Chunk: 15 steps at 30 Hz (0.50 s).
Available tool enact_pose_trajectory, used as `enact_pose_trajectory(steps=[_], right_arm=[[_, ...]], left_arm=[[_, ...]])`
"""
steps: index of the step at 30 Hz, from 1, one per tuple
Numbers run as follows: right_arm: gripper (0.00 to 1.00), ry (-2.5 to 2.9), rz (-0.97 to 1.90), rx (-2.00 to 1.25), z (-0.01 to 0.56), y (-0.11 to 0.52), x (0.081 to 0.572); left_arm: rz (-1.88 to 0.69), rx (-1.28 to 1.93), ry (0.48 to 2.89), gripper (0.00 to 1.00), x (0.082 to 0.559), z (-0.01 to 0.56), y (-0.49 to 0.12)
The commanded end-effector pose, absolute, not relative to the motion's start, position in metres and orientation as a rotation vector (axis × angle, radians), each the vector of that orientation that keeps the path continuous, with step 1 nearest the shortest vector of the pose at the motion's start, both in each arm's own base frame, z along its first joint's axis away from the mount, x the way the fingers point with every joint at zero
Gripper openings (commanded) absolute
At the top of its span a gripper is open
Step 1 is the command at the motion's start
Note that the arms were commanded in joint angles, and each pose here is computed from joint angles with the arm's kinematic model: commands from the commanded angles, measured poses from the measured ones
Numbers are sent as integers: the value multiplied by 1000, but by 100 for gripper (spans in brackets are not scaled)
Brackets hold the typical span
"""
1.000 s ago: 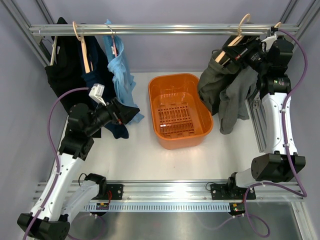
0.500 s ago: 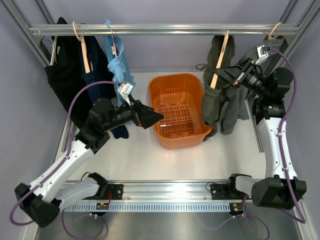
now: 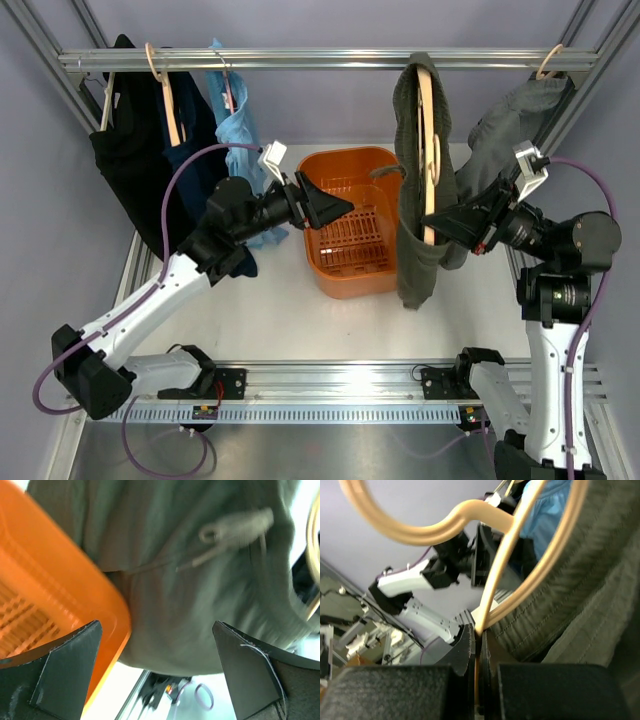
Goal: Remove the shorts from the hanger
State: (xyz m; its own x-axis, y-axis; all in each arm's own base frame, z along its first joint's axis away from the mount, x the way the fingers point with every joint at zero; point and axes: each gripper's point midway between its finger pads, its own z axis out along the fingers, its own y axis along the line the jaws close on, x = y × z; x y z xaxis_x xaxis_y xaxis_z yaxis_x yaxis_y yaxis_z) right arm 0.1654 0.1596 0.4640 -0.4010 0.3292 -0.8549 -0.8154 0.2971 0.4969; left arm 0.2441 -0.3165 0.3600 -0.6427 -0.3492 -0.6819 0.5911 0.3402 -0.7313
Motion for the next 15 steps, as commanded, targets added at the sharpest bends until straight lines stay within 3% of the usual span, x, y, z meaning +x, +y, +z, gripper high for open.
enact_pose_trajectory(steps=[1,8,15], right_arm=[[0,1375,1231,-637,465,162,144],[0,1424,1198,-680,441,164,120],[0,1440,1201,-685,433,164,118]], left_arm=[[-1469,175,1580,99,254,433,-317],[-1464,336,1446,99,245,469,-322],[-1296,444,1306,99,237,496,-303]])
